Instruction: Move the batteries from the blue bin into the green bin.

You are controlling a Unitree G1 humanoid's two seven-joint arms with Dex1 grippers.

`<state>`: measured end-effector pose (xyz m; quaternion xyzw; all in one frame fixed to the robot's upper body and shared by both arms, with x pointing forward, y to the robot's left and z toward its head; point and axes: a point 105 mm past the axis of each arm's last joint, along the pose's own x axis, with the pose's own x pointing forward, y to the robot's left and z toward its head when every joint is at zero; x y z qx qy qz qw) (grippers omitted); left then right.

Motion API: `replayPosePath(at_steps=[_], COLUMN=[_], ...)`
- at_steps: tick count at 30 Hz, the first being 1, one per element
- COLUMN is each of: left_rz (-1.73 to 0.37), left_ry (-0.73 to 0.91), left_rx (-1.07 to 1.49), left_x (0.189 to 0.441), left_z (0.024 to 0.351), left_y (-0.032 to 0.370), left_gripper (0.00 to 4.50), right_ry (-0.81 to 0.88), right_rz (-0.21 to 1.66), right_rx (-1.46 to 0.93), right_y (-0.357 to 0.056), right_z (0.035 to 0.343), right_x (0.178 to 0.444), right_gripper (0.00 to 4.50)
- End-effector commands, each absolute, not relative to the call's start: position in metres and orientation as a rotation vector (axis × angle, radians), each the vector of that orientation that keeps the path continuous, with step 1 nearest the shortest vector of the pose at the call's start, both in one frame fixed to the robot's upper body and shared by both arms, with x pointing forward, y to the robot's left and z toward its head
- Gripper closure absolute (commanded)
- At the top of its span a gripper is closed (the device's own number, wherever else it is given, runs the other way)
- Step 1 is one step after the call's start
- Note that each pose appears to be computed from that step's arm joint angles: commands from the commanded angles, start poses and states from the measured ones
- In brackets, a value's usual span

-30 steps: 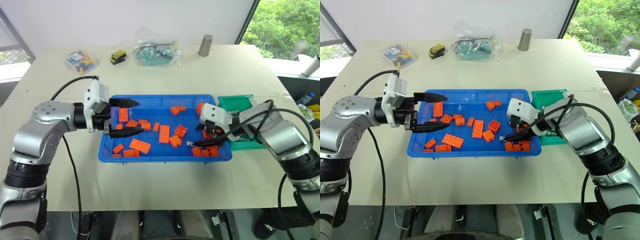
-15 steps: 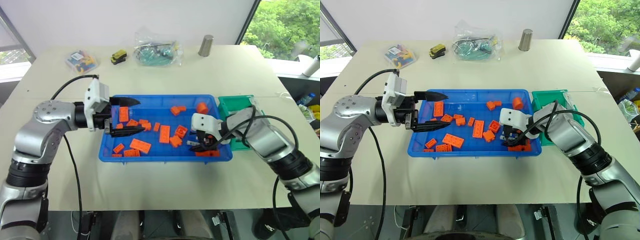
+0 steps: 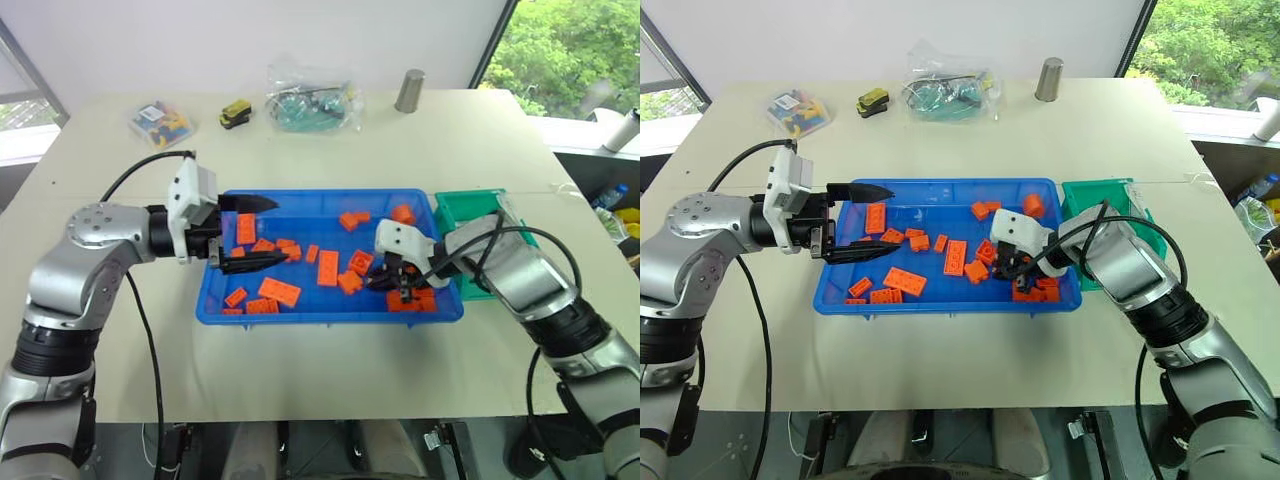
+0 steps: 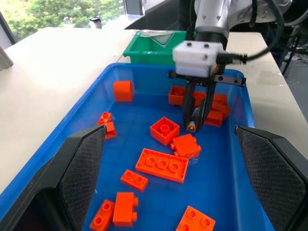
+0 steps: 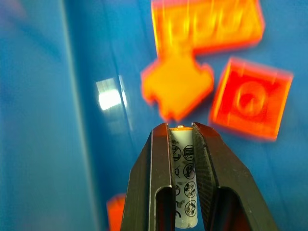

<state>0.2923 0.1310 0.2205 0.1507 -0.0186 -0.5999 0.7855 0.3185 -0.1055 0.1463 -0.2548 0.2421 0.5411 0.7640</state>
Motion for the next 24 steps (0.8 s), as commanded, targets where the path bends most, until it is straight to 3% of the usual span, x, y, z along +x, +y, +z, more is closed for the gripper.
replayPosePath(at_steps=[1,7,11,14,16,17,20,24], left_rz=[-1.285,-1.263,-1.241,-1.218,-1.197,-1.187,-1.144,-1.082], left_ry=[-0.078,-0.050,-0.049,-0.049,-0.049,-0.051,-0.061,-0.054], left_rx=[0.339,0.350,0.353,0.359,0.352,0.345,0.321,0.289], left_x=[0.291,0.294,0.297,0.300,0.303,0.304,0.307,0.305], left_z=[0.230,0.228,0.233,0.236,0.239,0.241,0.249,0.258], left_y=[0.134,0.144,0.152,0.158,0.163,0.166,0.176,0.196], left_gripper=[0.00,0.00,0.00,0.00,0.00,0.00,0.00,0.00], right_ry=[0.312,0.296,0.336,0.366,0.382,0.382,0.361,0.240], right_rz=[1.047,0.749,0.565,0.539,0.516,0.502,0.476,0.683], right_rx=[-0.434,-0.487,-0.500,-0.484,-0.462,-0.471,-0.519,-0.520], right_y=[-0.113,-0.197,-0.250,-0.262,-0.266,-0.267,-0.273,-0.262], right_z=[0.213,0.243,0.244,0.233,0.223,0.220,0.216,0.226], right_x=[0.336,0.342,0.344,0.341,0.341,0.343,0.347,0.329], right_gripper=[4.45,4.45,4.45,4.45,3.42,3.17,1.85,1.85])
